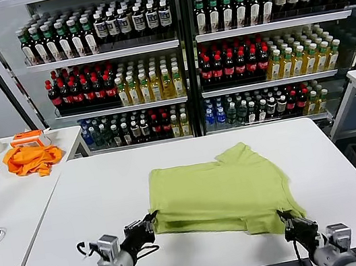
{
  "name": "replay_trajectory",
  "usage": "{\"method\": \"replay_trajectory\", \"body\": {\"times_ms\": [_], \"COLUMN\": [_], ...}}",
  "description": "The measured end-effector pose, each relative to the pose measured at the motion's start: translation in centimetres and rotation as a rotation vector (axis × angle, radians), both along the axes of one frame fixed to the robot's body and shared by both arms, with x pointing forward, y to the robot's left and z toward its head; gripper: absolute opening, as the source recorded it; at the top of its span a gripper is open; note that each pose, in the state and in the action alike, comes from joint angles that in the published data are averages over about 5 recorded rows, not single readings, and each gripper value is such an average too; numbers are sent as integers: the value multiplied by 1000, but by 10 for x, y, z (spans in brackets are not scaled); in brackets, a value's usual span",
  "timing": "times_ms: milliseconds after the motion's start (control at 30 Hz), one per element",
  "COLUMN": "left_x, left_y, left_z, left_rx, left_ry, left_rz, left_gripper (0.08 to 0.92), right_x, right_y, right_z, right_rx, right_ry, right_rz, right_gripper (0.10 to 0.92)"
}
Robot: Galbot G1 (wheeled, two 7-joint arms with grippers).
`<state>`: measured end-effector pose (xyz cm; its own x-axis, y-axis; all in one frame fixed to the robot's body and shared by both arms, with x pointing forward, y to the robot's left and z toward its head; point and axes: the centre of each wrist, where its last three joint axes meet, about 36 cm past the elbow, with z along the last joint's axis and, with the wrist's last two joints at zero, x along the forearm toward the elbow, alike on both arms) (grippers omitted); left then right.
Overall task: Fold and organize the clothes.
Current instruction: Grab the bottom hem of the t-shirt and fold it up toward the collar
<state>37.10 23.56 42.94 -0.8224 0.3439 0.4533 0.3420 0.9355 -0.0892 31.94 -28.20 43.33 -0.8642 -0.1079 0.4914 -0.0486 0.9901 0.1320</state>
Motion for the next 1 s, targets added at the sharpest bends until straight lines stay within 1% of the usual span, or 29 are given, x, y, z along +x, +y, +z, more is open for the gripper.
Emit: {"method": "replay_trajectory", "body": {"times_ms": [233, 400, 500, 567, 633, 733, 867, 1000], "left_x": [25, 37, 43, 47, 50, 56, 66, 71], "left_y": [4, 6, 7, 7, 7, 7, 12, 18], "left_z": [-16, -22, -24, -25, -27, -30, -35, -37], "left_rx": [-11, -11, -11, -11, -10, -6, 3, 18], "left_ry": [17, 22, 24, 25, 27, 28, 25, 21], "left_rz": [1, 1, 1, 2, 4, 12, 34, 50], "left_gripper": [80, 80, 80, 80, 83, 115, 217, 339], "right_x": [15, 23, 26, 28, 29, 29, 28, 23], "right_y": [2, 3, 2, 2, 1, -1, -5, -12], "right_z": [-4, -6, -7, -9, -11, -12, -11, -8], "right_rx": [8, 5, -1, -7, -12, -20, -35, -50], "right_ry": [-10, -12, -11, -8, -4, -2, -4, -8], "right_rz": [-7, -7, -9, -13, -18, -22, -24, -29], "right_gripper": [106, 106, 124, 163, 223, 310, 422, 535]}}
